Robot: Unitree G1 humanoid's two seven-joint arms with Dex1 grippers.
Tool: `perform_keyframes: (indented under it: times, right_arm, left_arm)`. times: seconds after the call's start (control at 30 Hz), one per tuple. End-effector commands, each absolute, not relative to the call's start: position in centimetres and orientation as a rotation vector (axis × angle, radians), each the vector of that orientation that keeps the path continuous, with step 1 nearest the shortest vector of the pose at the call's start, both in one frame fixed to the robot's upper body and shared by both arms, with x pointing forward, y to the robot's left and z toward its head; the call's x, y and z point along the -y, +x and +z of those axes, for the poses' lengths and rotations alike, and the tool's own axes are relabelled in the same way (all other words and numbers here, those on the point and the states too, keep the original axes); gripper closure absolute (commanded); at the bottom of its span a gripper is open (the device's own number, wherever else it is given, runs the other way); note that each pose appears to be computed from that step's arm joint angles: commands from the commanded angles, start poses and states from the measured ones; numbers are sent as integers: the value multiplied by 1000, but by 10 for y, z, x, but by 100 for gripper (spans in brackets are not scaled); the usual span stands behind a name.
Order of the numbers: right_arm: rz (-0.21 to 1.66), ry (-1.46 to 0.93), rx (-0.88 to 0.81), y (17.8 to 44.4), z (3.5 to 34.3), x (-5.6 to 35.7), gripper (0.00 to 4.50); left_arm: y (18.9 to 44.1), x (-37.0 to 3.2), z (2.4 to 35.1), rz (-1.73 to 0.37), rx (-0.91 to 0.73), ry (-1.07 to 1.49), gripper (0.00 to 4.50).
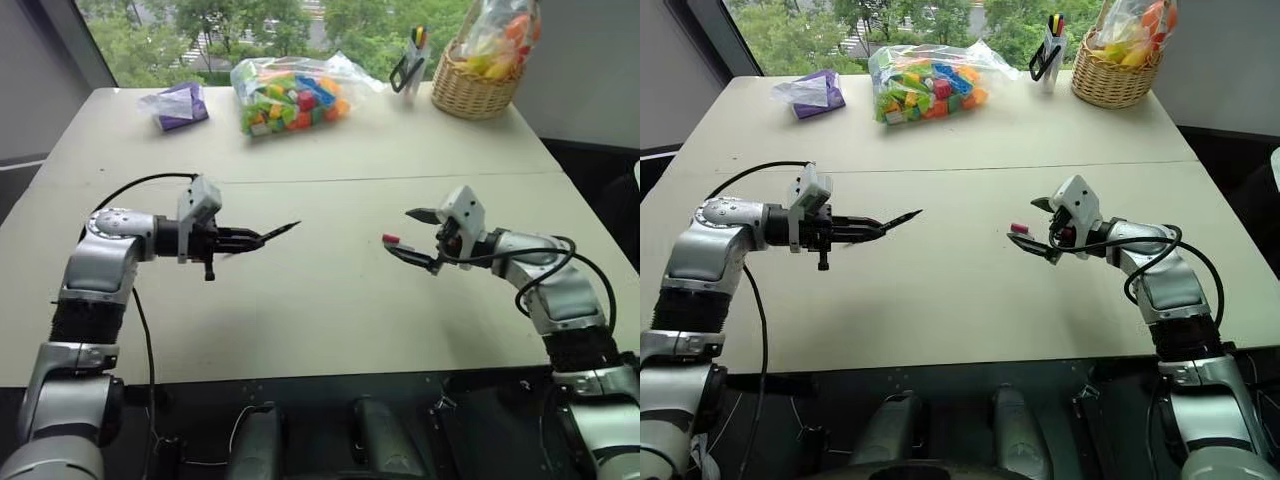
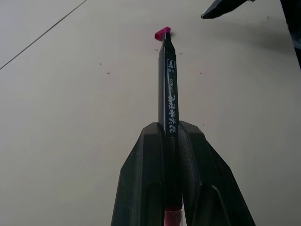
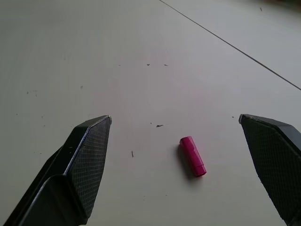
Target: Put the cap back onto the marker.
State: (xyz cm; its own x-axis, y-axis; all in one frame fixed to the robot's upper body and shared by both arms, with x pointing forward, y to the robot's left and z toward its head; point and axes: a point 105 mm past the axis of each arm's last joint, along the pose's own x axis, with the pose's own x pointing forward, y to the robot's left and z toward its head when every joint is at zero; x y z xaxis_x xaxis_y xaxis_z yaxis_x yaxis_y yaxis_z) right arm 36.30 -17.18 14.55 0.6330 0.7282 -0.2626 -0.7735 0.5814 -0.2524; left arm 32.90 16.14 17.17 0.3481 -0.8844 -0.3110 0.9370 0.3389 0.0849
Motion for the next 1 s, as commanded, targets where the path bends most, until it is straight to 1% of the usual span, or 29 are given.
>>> perform_keyframes:
  times: [0.03,0.23,0.43,0.77,0.87,0.93,1.0]
  right_arm:
    - [908,-393,-123,374,147,173,0]
    - [924,-379,-175,390,132,176,0]
    - [920,-345,-220,399,117,176,0]
    - [904,-333,-285,401,97,182,0]
    - [909,-332,-297,399,92,182,80]
    - [916,-328,-302,398,90,181,178]
    - [921,-328,-304,397,88,180,292]
  left_arm:
    - [321,-162,187,-1171,-175,257,447]
    - [312,-162,184,-1132,-173,241,447]
    - [308,-165,186,-1100,-166,234,447]
    - [305,-165,184,-1090,-171,259,447]
    - [306,-164,183,-1093,-172,263,450]
    - [306,-164,183,-1095,-173,264,450]
    - [306,-164,183,-1097,-174,266,450]
